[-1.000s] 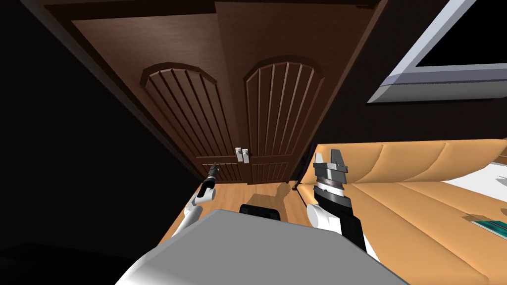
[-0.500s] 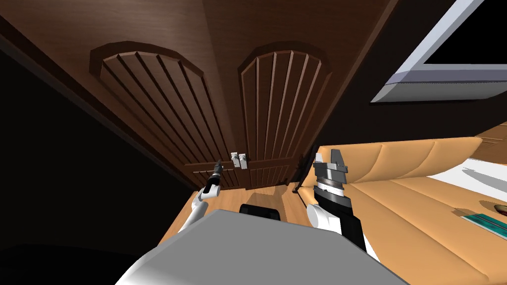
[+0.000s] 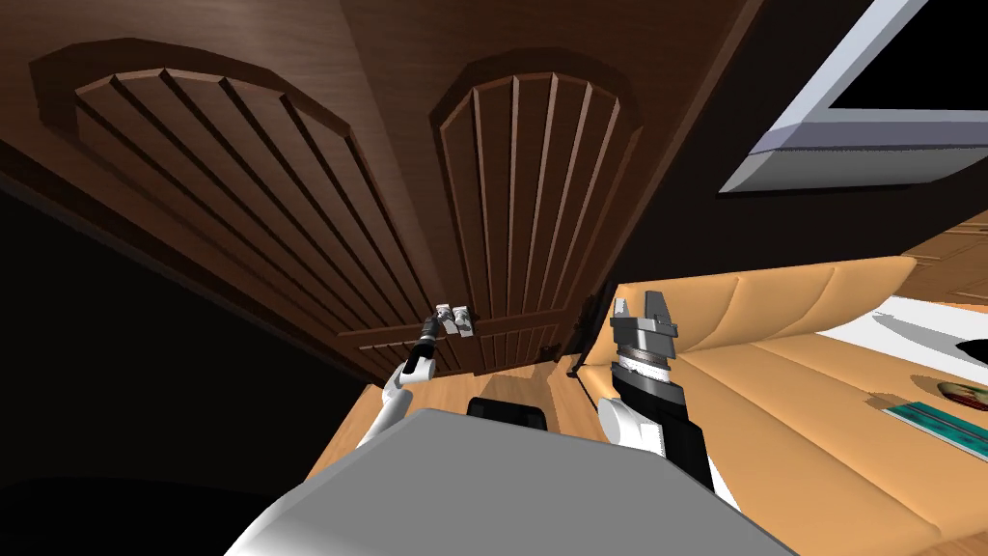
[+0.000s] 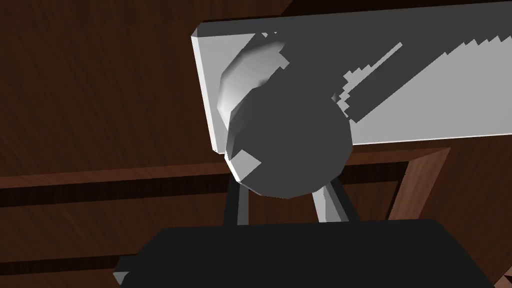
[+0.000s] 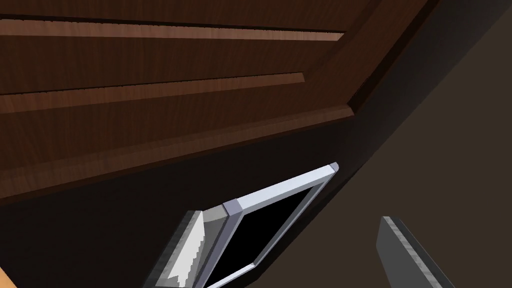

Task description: Pull the door open

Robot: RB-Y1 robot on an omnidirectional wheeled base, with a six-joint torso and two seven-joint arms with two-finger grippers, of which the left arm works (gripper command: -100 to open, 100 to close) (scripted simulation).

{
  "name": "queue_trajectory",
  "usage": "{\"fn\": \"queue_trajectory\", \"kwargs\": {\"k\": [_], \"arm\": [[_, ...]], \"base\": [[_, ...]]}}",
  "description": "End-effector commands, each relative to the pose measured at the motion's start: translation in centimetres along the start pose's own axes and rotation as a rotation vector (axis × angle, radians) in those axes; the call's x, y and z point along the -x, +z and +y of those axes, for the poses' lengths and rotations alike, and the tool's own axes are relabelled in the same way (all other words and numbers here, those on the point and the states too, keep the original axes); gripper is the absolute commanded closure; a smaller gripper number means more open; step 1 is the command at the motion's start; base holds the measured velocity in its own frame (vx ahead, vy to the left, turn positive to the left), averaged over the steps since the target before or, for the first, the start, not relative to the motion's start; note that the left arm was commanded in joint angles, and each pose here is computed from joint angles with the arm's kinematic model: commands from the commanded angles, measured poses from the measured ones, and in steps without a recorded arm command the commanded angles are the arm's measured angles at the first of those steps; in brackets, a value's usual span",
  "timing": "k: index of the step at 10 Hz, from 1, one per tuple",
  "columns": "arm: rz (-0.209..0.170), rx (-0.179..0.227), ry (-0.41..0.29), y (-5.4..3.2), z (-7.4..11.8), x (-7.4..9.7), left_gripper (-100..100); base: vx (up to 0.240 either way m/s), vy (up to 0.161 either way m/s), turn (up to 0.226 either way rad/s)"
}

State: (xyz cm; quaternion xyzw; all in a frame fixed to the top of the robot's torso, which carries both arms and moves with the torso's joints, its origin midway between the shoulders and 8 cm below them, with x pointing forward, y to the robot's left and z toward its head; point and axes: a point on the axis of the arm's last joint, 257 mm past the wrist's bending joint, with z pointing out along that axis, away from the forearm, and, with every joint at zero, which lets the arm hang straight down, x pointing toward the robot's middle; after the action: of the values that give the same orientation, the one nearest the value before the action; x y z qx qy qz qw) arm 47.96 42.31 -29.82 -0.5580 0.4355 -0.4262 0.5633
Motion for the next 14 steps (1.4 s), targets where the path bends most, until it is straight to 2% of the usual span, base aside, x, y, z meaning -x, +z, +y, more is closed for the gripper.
{"fn": "queue_trajectory", "kwargs": {"k": [1,4,5,8,10,12,14], "arm": [[-0.001,0.008,0.0,-0.16,0.3,0.0,100],[-0.001,0.008,0.0,-0.16,0.3,0.0,100],[-0.036,0.025,0.019,-0.91,1.0,2.7,-100],[-0.057,0.038,0.03,-1.59,1.4,4.4,-100],[-0.056,0.041,0.03,-1.84,1.6,4.4,-100],[-0.039,0.038,0.022,-1.81,1.5,3.3,-100],[0.009,0.017,-0.002,-1.16,0.6,-0.1,-100]], "base": [[-0.029,0.024,-0.004],[-0.012,0.007,0.001],[-0.133,0.073,0.202],[-0.172,0.001,0.074],[-0.195,-0.085,0.025],[-0.164,-0.061,-0.017],[-0.143,-0.063,-0.118]]}}
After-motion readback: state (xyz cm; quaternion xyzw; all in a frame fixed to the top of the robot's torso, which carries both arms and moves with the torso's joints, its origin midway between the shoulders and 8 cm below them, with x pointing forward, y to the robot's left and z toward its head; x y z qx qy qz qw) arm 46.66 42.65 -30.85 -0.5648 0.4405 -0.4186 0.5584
